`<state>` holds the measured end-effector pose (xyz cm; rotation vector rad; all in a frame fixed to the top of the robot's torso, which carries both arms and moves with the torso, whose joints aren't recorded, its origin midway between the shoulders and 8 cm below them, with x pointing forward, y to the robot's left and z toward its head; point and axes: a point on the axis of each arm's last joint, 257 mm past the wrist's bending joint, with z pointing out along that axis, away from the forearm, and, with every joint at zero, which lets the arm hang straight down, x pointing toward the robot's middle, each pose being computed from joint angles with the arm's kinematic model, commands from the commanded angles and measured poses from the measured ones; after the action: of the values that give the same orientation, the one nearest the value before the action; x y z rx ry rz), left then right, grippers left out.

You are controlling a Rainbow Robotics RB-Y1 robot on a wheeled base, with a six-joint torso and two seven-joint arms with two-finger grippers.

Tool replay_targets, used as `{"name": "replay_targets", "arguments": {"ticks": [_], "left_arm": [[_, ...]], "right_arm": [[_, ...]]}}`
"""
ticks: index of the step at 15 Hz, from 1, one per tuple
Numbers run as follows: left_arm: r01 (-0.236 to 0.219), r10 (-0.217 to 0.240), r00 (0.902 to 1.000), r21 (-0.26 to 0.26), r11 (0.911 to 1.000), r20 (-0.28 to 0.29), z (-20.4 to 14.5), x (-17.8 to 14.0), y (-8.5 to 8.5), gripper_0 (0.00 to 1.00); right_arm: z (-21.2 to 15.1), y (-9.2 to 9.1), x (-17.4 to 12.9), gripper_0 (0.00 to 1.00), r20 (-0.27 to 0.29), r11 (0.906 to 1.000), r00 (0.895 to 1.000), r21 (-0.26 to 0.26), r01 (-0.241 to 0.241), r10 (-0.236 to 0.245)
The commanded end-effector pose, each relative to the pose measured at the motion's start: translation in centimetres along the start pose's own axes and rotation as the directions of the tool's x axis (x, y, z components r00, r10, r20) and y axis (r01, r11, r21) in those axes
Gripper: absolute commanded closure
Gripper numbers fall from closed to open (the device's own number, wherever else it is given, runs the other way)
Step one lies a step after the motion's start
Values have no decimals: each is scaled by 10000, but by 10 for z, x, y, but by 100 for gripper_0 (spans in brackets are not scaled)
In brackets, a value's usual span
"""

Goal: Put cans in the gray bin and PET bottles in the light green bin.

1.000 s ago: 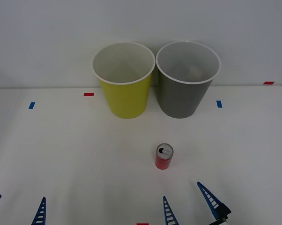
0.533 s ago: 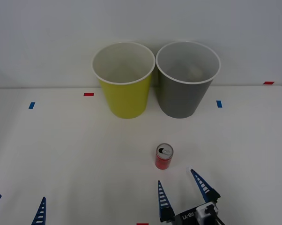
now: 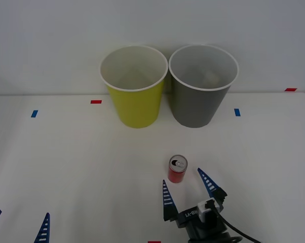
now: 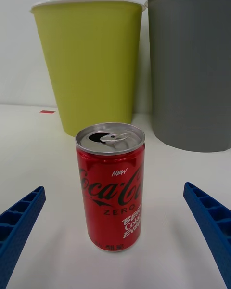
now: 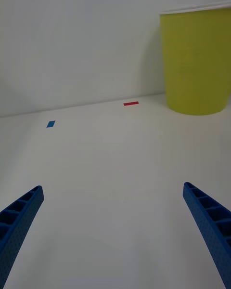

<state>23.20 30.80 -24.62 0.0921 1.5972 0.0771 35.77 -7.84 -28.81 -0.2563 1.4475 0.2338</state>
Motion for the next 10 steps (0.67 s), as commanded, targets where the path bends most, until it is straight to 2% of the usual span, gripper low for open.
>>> {"name": "replay_targets", "arguments": {"ticks": [1,10], "left_arm": [[0,0,10000,0,10000,0,0,0,0,0],[0,0,10000,0,10000,0,0,0,0,0]], "right_arm": [[9,0,-1,0,-41,10000,9999,25,-94,94],[40,-3,-6,0,-153,9999,9998,-115,124,-126]]}}
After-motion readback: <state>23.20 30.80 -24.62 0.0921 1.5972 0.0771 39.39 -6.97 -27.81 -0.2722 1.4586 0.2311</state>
